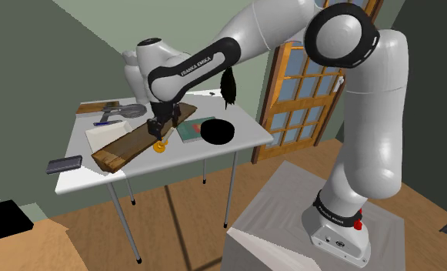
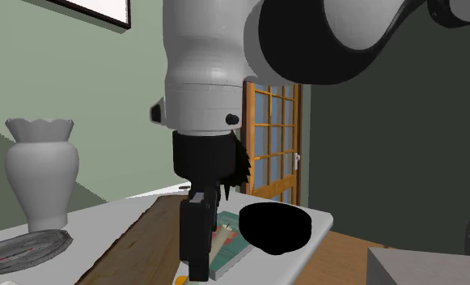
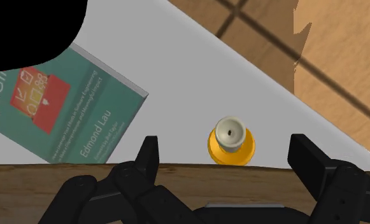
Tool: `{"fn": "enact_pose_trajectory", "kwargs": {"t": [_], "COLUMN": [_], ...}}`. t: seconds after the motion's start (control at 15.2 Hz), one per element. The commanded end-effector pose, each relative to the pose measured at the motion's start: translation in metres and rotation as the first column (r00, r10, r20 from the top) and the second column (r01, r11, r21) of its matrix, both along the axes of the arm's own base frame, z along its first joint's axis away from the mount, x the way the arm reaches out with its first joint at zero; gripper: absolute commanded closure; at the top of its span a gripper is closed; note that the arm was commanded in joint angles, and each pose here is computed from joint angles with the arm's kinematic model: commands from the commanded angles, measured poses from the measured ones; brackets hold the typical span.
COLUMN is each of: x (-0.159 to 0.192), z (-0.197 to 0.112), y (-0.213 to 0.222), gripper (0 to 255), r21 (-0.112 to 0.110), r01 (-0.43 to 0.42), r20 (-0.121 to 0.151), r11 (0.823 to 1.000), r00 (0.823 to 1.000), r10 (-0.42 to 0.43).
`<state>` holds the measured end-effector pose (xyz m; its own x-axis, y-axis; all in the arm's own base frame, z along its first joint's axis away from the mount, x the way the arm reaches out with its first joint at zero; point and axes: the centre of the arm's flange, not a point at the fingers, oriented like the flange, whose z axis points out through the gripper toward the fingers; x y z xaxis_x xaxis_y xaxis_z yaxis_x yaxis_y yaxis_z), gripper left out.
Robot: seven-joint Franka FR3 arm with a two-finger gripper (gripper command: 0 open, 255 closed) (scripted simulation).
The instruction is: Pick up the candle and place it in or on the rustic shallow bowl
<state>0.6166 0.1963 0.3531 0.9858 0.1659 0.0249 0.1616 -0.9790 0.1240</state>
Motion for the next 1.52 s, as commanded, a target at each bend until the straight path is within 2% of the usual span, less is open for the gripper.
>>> {"fn": "enact_pose_trajectory", "kwargs": {"t": [0.0,0.59,1.06,1.12,1.45], "x": [0.017,0.026,0.026,0.026,0.026], "z": [-0.017,-0.064,-0.064,-0.064,-0.064], "y": [0.015,0.016,0.016,0.016,0.016], "gripper": [0,0,0,255,255], "r21": [-0.008,-0.011,-0.011,-0.011,-0.011], "r01": [-0.01,-0.015,-0.015,-0.015,-0.015], "r20": [0.0,0.0,0.0,0.0,0.0], "r11": [1.0,1.0,1.0,1.0,1.0], "r00": [1.0,1.0,1.0,1.0,1.0], "r10": [0.01,0.015,0.015,0.014,0.015]}}
